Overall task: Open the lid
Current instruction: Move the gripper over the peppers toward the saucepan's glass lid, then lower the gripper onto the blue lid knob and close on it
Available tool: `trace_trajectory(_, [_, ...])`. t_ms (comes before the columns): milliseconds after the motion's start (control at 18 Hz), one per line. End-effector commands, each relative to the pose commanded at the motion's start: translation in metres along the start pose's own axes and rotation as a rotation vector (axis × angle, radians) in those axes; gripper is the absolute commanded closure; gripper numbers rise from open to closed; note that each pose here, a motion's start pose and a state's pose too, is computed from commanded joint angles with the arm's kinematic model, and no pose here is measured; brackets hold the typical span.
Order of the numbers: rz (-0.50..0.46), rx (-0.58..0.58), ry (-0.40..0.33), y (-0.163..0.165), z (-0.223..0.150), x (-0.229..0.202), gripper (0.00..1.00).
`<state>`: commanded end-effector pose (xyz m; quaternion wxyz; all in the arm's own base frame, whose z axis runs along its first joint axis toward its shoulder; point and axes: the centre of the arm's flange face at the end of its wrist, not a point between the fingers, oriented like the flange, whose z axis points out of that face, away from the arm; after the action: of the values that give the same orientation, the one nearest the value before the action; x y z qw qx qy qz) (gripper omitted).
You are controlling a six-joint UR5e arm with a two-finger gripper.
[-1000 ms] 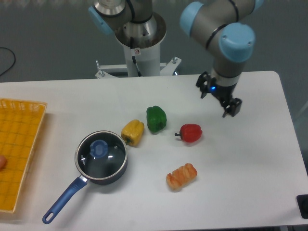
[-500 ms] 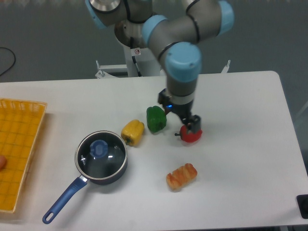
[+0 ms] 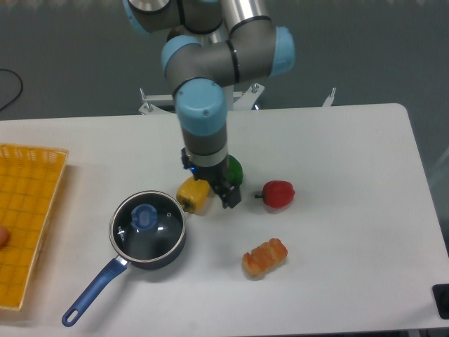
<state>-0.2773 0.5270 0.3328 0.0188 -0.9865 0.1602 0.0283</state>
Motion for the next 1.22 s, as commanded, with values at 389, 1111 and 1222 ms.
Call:
trace_trajectory(389, [-0.002,0.021,-0.029,-0.03,0.008,0.018,0.0])
trace_trajectory(1111, [-0.002,0.008,-0.014,-0.067,0.027,0.046,0.0])
trace_trajectory(1222, [-0.008,0.003,-0.024,-0.071,0.027,0.049,0.0])
